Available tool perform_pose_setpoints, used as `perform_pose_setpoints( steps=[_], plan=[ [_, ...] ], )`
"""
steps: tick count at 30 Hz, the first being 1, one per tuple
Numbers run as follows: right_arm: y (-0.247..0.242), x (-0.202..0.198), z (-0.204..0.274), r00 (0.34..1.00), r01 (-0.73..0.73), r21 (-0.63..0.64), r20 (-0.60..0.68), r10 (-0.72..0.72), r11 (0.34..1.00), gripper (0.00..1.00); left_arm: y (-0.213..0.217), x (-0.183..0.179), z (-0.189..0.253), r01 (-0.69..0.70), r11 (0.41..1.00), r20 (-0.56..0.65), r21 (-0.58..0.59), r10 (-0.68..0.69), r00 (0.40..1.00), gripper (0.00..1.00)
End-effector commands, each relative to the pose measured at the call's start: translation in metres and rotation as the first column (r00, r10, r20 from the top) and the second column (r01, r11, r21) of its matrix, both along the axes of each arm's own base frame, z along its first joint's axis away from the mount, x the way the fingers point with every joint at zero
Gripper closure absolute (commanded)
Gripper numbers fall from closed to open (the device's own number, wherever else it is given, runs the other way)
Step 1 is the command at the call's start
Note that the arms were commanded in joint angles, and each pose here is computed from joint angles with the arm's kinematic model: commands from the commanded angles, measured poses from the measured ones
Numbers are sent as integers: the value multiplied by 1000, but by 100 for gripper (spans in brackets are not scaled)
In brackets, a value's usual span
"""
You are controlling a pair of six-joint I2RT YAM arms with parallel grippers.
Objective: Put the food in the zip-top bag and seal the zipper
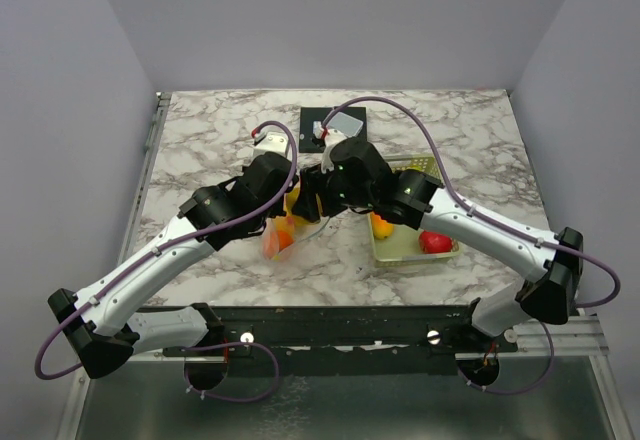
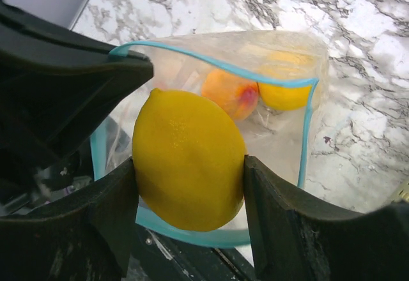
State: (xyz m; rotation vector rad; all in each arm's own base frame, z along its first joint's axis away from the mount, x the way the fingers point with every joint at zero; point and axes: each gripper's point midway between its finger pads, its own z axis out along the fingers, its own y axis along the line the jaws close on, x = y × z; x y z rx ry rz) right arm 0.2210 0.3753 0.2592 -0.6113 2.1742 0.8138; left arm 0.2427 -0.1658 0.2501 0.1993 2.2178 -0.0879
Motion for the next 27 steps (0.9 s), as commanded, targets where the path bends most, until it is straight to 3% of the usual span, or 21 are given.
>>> perform_pose_setpoints(
  steps=[1,4,10,15,27],
  plan=[
    [-1,12,-4,997,81,-42,18,-80,996,59,-3,0,14,8,999,20,-46,-7,1000,100],
    [-2,15,-11,994,107,-59,10,-106,993,51,-3,-1,15,8,999,21,-52,-7,1000,100],
    [-4,18,-18,991,134,-77,-2,-134,988,24,-2,-1,17,6,998,25,-59,-4,1000,100],
    [-7,18,-14,990,144,-69,1,-144,987,11,-3,-2,16,7,998,22,-57,-6,1000,100],
    [-21,10,26,986,165,29,27,-166,986,7,-4,-1,14,8,999,20,-54,-7,1000,100]
  ],
)
